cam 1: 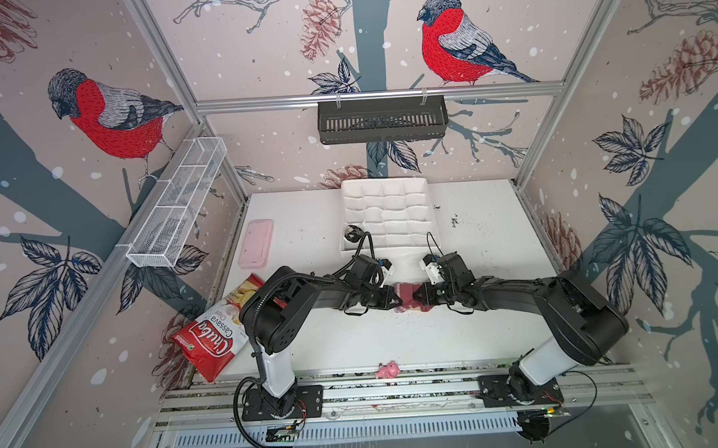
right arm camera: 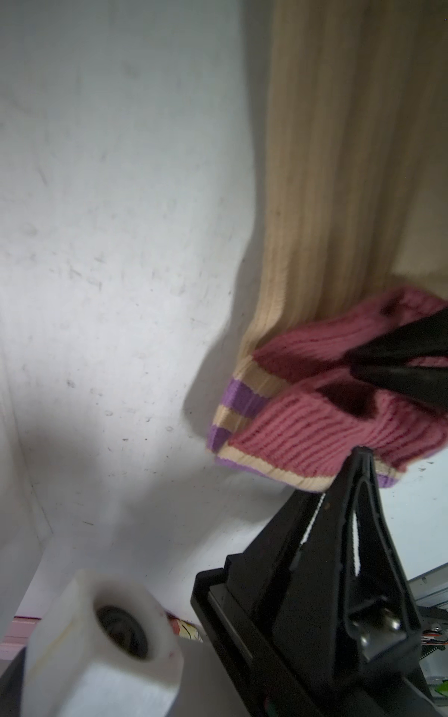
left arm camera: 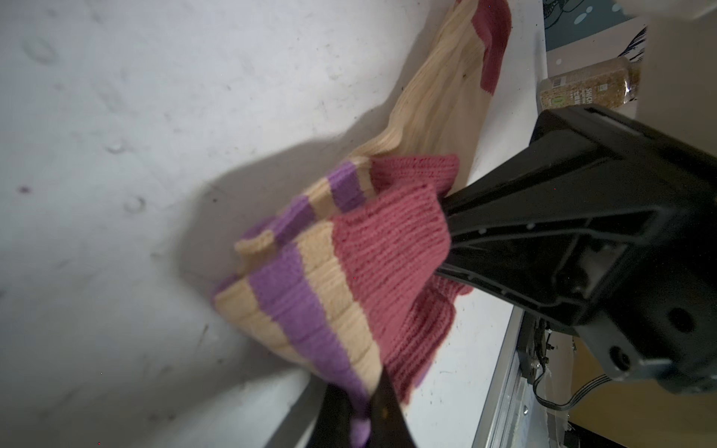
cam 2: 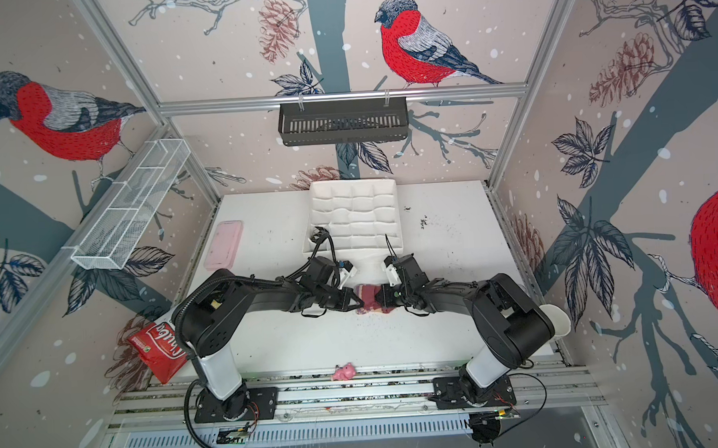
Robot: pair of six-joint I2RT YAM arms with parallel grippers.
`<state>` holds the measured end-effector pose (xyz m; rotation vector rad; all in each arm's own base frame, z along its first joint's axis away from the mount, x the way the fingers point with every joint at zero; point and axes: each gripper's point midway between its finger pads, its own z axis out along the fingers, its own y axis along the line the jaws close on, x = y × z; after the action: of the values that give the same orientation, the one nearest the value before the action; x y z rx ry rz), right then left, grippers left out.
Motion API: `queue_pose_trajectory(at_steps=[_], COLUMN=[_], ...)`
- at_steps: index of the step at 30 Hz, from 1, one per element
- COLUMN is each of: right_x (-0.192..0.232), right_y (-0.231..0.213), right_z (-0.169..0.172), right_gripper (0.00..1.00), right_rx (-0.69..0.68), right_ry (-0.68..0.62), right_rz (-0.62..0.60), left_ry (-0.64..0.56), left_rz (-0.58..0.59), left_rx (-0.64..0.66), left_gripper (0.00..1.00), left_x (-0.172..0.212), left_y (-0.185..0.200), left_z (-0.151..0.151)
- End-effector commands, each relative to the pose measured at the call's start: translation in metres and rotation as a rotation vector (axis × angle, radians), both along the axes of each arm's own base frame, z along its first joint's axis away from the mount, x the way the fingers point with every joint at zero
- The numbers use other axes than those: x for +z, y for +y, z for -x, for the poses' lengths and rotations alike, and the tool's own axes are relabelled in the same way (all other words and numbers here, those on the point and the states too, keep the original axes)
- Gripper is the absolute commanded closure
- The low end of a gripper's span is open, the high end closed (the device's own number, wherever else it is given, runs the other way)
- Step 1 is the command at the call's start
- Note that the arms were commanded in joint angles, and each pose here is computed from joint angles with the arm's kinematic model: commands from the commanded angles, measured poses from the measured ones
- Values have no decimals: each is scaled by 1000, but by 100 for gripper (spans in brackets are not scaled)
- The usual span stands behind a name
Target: Roll the socks
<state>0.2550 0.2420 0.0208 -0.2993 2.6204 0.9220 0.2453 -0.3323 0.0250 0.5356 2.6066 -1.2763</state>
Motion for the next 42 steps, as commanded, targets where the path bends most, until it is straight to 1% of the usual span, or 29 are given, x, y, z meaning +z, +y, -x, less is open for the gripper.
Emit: queue_pose_trajectory(at_steps=[1, 4, 6, 10, 12, 14, 19, 24, 29, 32, 33, 37, 39, 42], right_x=[-18, -1, 14, 33, 30, 23, 4, -13, -19, -16, -15, -11, -10, -9], right_y=[-21, -21, -26, -39, -42, -40, -30, -26, -21, -16, -15, -15, -15, -14], right_z=[17, 11, 4, -11, -18, -22, -25, -9, 5, 9, 10, 12, 12, 11], right_gripper=[89, 84, 79, 76, 77, 80, 86, 88, 89, 89, 89, 90, 90, 89], right_rx=[-28, -34, -49, -87, -95, -84, -65, -54, -59, -57, -57, -67, -68, -65], right_ry=[88, 52, 20, -44, -48, -37, 3, 62, 89, 88, 88, 80, 76, 73], right_rz=[110, 83, 62, 55, 66, 62, 43, 36, 3, -15, -19, -29, -30, -34], left_ry=[0, 9, 4, -4, -7, -22, -56, -101, -149, -170, -178, -205, -216, -218], left_rz=[-5, -54, -129, -295, -377, -448, -563, -732, -914, -1011, -1026, -1032, -1034, -978], left_rx=[-1, -6, -24, -73, -102, -120, -136, -169, -269, -297, -302, -320, -325, -350], left_gripper=[100, 100, 100, 100, 100, 100, 100, 100, 100, 100, 100, 91, 91, 89], left_x=[-1, -5, -9, -11, -10, -6, 6, 18, 24, 25, 26, 37, 44, 50], left_y=[2, 8, 15, 37, 49, 57, 69, 80, 74, 69, 66, 51, 46, 29], left_z=[0, 0, 0, 5, 6, 3, -8, -16, -12, -14, -15, -17, -18, -14])
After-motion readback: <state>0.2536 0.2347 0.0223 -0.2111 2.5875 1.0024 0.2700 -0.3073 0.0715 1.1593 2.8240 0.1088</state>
